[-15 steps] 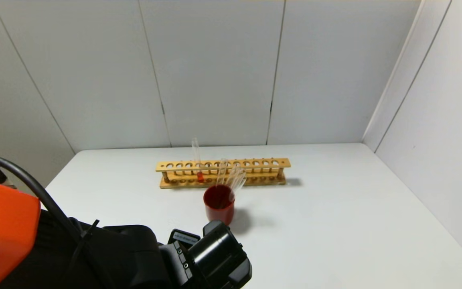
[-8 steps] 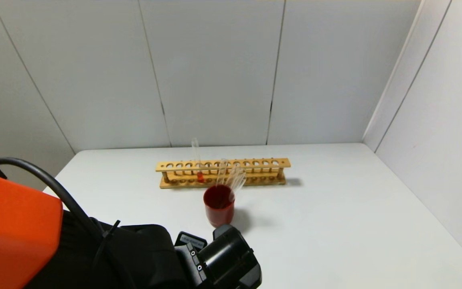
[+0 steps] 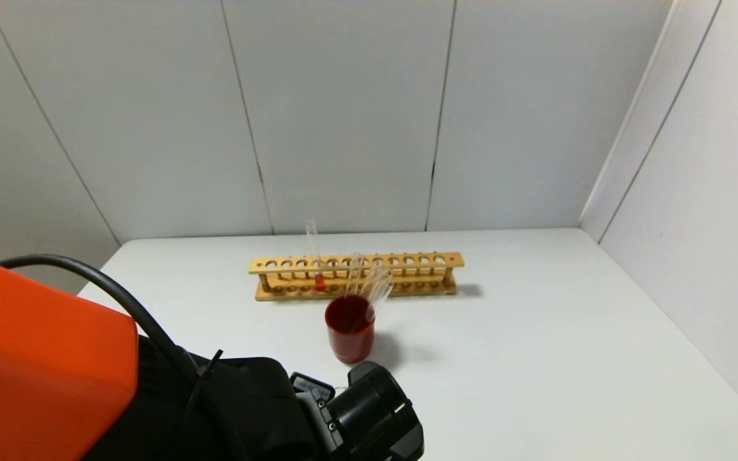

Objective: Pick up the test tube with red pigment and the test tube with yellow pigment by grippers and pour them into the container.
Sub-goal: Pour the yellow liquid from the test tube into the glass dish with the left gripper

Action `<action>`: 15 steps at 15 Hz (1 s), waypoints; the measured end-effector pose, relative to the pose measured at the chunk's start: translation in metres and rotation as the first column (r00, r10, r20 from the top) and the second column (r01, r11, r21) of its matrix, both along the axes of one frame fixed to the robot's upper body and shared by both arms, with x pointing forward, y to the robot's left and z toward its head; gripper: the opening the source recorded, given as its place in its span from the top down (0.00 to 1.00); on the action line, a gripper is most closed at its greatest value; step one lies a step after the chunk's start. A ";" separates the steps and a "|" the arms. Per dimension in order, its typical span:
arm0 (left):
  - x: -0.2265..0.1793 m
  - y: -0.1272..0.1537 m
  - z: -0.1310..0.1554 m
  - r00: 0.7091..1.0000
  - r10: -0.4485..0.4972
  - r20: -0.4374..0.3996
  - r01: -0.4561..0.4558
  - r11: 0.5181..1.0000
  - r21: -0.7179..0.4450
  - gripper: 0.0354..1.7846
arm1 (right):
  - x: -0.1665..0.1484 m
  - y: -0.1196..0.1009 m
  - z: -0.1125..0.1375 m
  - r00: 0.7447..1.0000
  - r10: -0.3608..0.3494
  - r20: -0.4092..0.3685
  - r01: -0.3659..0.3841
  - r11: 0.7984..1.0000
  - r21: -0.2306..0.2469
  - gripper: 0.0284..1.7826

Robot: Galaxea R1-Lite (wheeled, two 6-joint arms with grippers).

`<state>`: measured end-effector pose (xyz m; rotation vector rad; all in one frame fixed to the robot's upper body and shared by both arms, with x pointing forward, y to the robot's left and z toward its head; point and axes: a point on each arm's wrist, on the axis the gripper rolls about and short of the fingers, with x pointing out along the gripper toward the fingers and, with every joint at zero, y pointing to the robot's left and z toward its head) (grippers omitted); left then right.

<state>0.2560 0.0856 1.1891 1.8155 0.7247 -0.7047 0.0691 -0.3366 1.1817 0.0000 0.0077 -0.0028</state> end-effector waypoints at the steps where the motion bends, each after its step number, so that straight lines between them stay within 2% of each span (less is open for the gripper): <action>1: 0.001 -0.001 -0.001 1.000 0.002 0.003 -0.002 1.000 0.004 0.84 | 0.000 0.000 0.000 1.000 0.000 0.000 0.000 1.000 0.000 0.05; 15: 0.014 -0.010 -0.012 1.000 0.030 0.006 -0.030 0.999 0.023 0.84 | 0.000 0.000 0.000 1.000 0.000 0.000 0.000 1.000 0.000 0.05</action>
